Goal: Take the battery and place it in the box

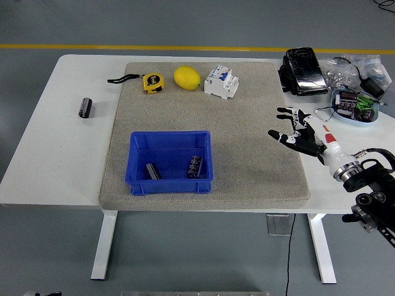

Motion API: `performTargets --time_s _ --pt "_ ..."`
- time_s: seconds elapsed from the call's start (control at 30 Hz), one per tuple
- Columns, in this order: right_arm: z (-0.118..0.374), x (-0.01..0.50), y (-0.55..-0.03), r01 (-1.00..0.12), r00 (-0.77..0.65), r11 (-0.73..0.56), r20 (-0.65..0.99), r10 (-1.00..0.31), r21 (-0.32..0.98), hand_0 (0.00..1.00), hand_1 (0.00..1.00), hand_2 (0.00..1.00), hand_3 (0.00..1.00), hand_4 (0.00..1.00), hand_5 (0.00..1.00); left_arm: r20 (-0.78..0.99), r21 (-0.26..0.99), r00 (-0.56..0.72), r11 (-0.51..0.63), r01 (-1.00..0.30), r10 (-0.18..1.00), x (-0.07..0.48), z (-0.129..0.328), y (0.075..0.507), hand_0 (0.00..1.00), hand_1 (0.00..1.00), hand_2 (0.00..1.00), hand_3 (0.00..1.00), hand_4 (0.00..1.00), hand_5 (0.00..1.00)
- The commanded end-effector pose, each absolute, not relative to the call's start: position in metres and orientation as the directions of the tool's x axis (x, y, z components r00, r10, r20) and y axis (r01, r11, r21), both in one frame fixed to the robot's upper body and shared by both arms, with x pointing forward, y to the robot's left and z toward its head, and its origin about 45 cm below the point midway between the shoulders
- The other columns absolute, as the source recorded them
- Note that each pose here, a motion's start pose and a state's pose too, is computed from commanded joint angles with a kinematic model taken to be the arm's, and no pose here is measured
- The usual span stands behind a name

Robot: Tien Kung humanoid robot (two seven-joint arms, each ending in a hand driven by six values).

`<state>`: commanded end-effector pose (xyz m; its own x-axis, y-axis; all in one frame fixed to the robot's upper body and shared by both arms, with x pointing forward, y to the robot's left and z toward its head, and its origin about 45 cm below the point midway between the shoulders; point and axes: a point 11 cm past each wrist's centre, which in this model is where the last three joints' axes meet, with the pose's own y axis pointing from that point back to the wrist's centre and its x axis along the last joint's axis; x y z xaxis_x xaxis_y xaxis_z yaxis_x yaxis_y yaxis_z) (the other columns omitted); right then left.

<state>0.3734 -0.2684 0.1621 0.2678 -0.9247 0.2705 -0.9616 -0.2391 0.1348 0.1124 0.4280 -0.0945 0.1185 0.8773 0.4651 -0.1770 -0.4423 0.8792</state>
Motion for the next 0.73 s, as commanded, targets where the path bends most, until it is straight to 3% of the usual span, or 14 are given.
performTargets --time_s 0.33,0.73 --pt "0.154 0.374 -0.287 -0.97 0.113 -0.132 -0.102 -0.988 0.203 0.002 0.054 0.799 0.83 0.998 0.682 0.465 0.879 0.12 -0.442 -0.18 0.877 0.114 -0.094 0.428 0.701 0.679 0.719 0.595 0.608 0.486" --pt "0.147 0.372 -0.291 -0.975 0.057 -0.088 -0.156 -0.986 0.205 0.002 0.054 0.801 0.833 0.998 0.693 0.466 0.879 0.118 -0.443 -0.18 0.877 0.113 -0.094 0.428 0.701 0.679 0.719 0.595 0.607 0.485"
